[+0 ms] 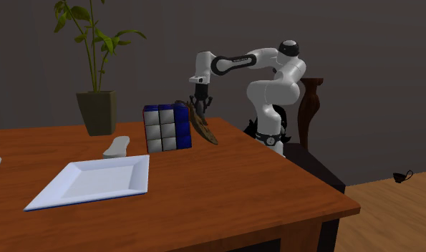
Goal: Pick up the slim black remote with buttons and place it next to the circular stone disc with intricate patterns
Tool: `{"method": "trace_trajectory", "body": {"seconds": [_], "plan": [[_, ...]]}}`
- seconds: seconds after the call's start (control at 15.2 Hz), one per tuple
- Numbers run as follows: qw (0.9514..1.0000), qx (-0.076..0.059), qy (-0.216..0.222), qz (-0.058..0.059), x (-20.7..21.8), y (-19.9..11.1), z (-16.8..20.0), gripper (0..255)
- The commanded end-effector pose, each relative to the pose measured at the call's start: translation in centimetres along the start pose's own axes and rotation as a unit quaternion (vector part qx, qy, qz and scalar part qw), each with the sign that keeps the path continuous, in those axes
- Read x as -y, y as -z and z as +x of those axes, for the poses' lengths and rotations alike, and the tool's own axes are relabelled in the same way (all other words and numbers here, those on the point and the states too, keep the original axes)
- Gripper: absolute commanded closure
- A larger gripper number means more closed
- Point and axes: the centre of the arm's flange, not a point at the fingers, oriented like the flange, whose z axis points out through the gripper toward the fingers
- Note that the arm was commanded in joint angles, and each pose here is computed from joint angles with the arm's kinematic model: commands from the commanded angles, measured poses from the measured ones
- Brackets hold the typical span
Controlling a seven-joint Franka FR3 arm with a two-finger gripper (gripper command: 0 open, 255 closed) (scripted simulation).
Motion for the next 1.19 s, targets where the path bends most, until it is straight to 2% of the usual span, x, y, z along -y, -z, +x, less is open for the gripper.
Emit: {"method": "trace_trajectory", "body": {"seconds": [0.0,0.26,0.79,0.86,1.12], "plan": [[1.0000,-0.001,0.000,0.001,0.0,-1.2,0.0,255],[1.0000,-0.001,0.000,0.001,0.2,-3.3,0.0,255],[1.0000,-0.001,0.000,0.001,0.2,-3.3,0.0,255],[1.0000,-0.001,0.000,0.001,0.2,-3.4,0.0,0],[1.0000,-0.001,0.000,0.001,0.2,-3.3,0.0,0]]}}
